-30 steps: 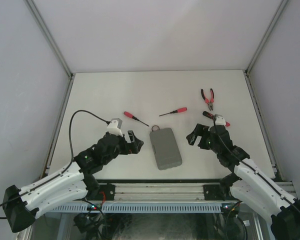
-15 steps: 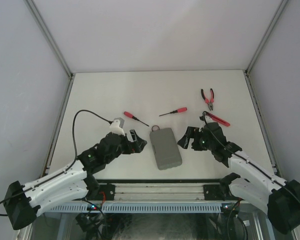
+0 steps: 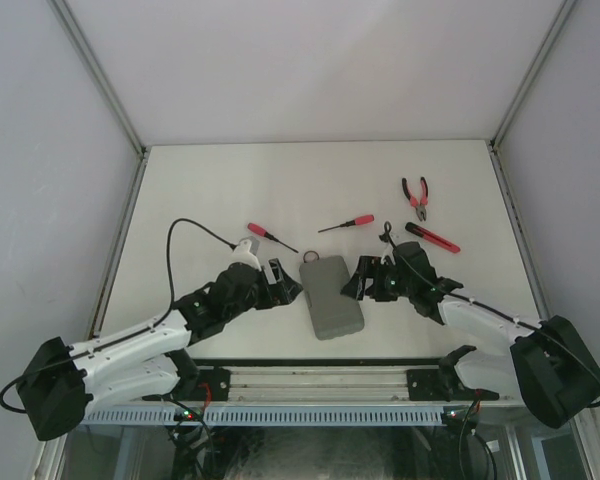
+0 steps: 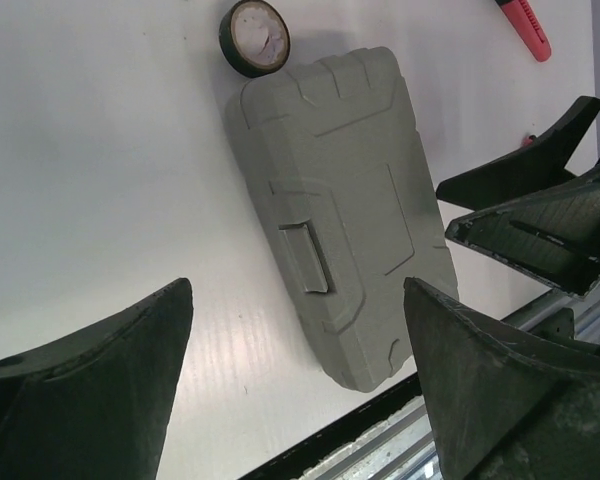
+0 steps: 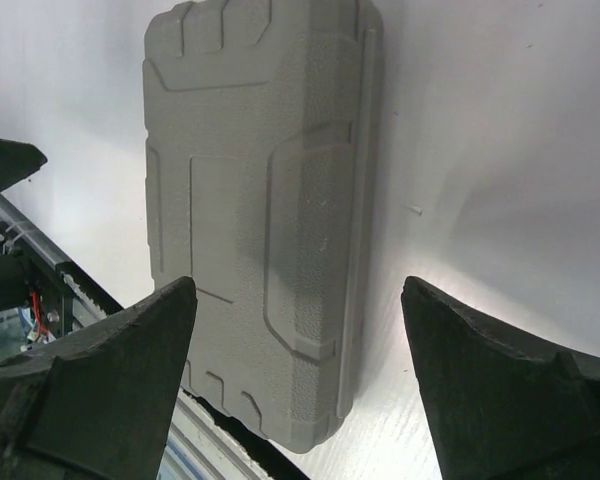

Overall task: Sort the tools into containers
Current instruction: Open the storage box at the center of the board.

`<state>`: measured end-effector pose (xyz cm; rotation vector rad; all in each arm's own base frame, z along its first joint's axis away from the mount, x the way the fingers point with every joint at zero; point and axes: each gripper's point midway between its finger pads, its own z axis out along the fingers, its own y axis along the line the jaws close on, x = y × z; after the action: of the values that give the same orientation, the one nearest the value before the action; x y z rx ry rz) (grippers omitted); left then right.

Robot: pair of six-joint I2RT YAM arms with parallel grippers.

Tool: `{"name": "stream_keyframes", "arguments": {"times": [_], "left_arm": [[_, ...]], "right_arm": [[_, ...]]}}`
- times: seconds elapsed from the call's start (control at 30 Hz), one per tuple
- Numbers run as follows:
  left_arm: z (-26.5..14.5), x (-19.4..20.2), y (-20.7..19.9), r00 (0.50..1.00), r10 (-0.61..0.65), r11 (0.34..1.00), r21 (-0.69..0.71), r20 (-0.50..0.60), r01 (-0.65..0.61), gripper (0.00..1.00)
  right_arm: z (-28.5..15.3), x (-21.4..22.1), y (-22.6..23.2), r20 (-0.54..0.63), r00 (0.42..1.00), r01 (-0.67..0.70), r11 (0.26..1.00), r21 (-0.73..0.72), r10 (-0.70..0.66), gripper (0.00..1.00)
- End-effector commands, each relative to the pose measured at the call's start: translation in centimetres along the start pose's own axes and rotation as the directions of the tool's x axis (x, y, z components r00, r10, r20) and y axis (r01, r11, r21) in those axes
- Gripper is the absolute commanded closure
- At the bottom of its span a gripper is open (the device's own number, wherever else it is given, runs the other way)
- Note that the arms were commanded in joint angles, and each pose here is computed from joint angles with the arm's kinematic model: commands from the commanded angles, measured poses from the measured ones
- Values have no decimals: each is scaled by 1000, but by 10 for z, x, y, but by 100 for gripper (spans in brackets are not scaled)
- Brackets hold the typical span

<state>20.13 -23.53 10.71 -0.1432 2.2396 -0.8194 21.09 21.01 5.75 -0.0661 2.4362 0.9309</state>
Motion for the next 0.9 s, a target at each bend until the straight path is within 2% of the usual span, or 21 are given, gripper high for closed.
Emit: {"name": "stream_keyframes", "arguments": {"times": [0.0, 0.27, 0.53, 0.87], "left_arm": [[5, 0, -7, 998, -56, 998, 41, 6, 56, 12], [9, 6, 3, 997, -80, 997, 16, -15, 80, 18], [12, 7, 17, 995, -91, 996, -15, -28, 91, 27], [23, 11, 5, 997, -27, 998, 63, -75, 32, 33]], "right_arm": [[4, -16, 25, 51, 998, 27, 998, -64, -24, 19], [8, 1, 37, 14, 1000, 2, 998, -65, -1, 27], [8, 2, 40, 30, 1000, 2, 999, -49, -1, 29], [17, 6, 31, 11, 1000, -11, 1000, -19, 11, 31]]}}
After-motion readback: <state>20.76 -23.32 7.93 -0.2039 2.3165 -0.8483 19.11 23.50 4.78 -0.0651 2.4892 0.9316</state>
